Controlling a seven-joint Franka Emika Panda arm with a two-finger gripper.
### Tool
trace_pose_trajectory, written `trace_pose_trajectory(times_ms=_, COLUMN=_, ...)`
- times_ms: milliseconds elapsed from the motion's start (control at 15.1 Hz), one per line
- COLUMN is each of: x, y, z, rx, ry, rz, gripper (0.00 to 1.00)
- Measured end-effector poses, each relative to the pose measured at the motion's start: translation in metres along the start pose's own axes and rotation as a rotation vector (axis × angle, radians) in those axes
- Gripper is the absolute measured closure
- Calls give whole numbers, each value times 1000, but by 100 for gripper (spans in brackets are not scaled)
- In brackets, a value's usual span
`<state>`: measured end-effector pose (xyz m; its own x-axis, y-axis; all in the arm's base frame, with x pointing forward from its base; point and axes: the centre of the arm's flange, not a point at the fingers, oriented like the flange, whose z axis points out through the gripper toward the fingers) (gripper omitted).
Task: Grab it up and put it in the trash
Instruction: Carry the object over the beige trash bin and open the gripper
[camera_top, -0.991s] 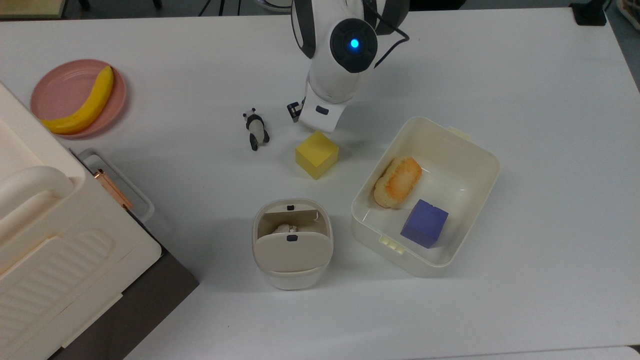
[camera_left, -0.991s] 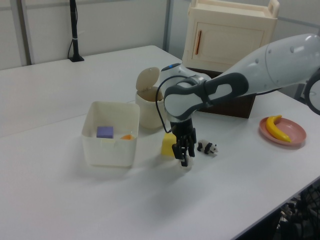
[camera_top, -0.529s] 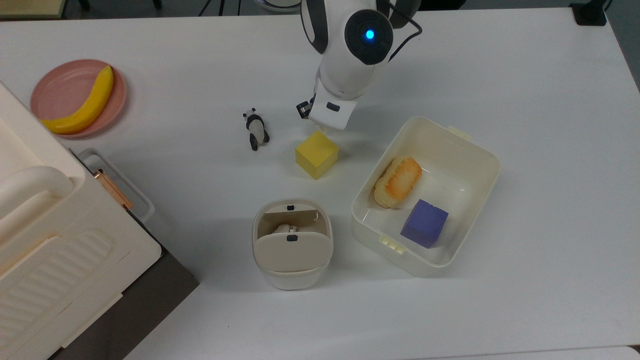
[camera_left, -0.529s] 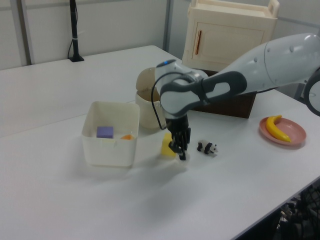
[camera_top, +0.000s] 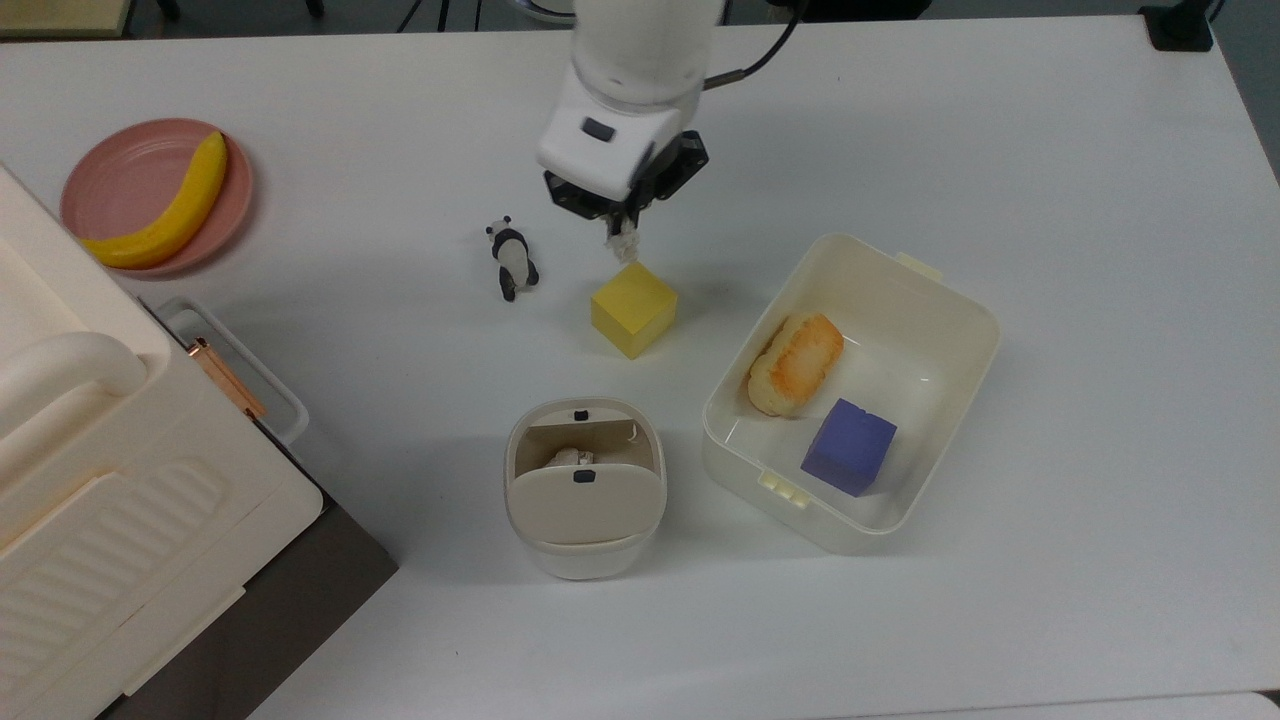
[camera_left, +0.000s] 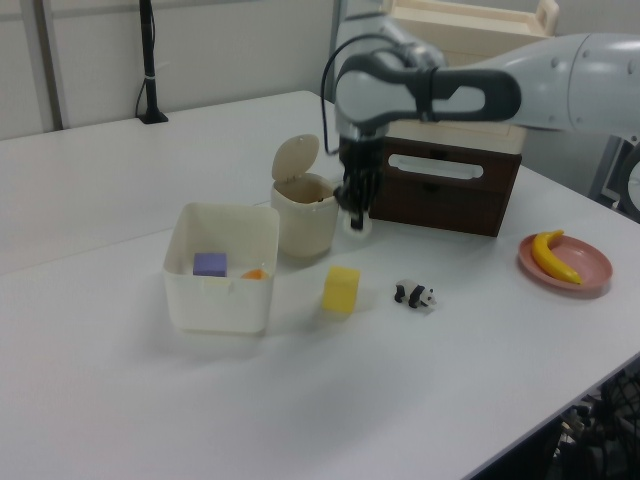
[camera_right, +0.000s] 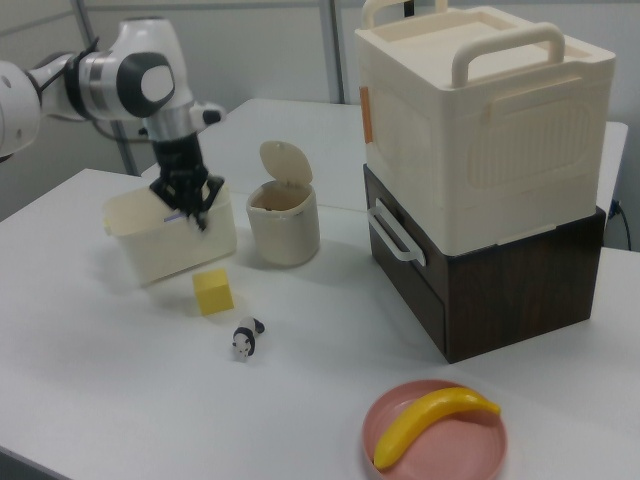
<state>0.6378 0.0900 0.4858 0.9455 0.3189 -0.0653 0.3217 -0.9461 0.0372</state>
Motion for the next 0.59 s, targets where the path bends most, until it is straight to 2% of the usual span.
trace_pose_trajectory(times_ms=198, x=17, y=30, z=-26, rx=-15, ry=204, rz=130, gripper=89)
trace_pose_trajectory(times_ms=330, x=33, y=36, z=-25, rx=-23, ry=313, rz=195, gripper=89)
trace_pose_trajectory(times_ms=595, x=58, y=43, z=4, rx=-77, ry=415, rz=296, gripper=87)
